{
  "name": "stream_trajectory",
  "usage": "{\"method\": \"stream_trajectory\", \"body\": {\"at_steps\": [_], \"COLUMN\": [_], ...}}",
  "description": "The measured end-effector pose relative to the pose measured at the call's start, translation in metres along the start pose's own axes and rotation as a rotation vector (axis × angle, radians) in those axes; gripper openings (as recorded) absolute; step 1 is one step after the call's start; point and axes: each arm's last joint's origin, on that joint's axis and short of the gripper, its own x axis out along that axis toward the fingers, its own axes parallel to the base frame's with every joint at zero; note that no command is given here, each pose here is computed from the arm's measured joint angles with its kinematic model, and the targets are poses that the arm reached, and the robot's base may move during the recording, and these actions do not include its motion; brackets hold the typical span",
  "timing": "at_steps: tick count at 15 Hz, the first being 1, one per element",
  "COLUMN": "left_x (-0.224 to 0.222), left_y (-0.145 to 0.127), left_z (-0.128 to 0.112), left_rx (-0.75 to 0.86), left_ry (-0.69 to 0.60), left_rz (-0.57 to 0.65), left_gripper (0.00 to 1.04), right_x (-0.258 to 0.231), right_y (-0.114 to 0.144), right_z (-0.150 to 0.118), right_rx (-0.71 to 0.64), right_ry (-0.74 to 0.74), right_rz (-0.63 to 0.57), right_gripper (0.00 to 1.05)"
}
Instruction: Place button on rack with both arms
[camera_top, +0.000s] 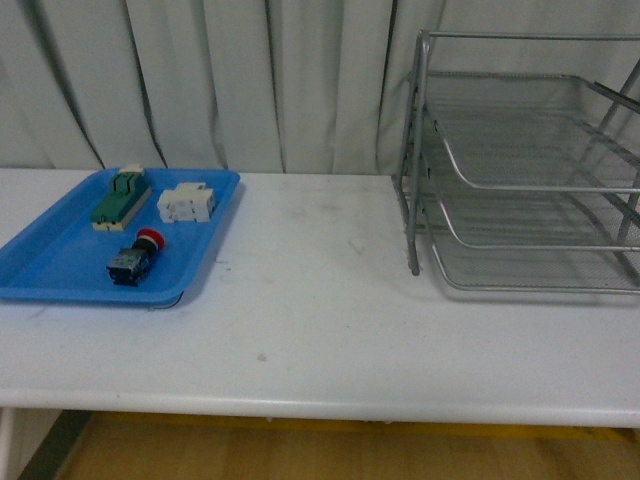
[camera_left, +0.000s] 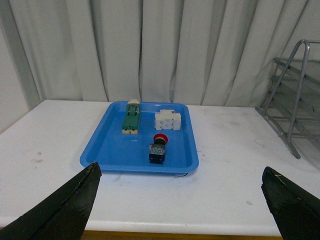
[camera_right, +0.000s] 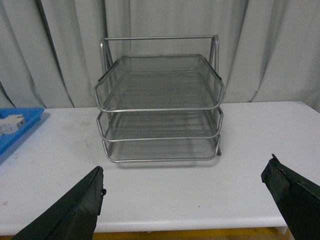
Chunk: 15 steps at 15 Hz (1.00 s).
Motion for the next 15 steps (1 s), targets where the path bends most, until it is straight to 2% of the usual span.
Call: {"method": "stream_trajectory", "body": {"at_steps": [4,5,7,9,10,11,13,15], "left_x": [0.0,0.0,0.0,0.0,0.0,0.0,0.0,0.0], "left_y": [0.0,0.0,0.0,0.0,0.0,0.0,0.0,0.0], "left_z": [0.0,0.0,0.0,0.0,0.0,0.0,0.0,0.0], "left_rx": [0.0,0.0,0.0,0.0,0.0,0.0,0.0,0.0], "left_ry": [0.0,0.0,0.0,0.0,0.0,0.0,0.0,0.0], "left_rz": [0.0,0.0,0.0,0.0,0.0,0.0,0.0,0.0], "left_gripper": [0.98,0.98,0.98,0.98,0.98,0.98,0.98,0.98], "right_x": [0.0,0.003,0.027,0.07,0.099,0.124,0.171,0.202], "right_y": [0.0,-0.002,-0.016,-0.03,-0.039,-0.046,-0.061,-0.072], "right_z": [0.0,0.001,0.025,0.061,0.068,0.068,0.062,0.039], "right_rx": [0.0,0.049,0.151,0.187,0.24,0.308,0.526,0.803], "right_ry": [0.0,0.01,-0.033,-0.13,-0.119,-0.103,-0.132,-0.118], "right_rz": [0.0,0.045,0.029,0.005,-0.022,-0.028,-0.032,-0.019], "right_gripper": [0.98,0.98,0.98,0.98,0.98,0.98,0.98,0.98]}}
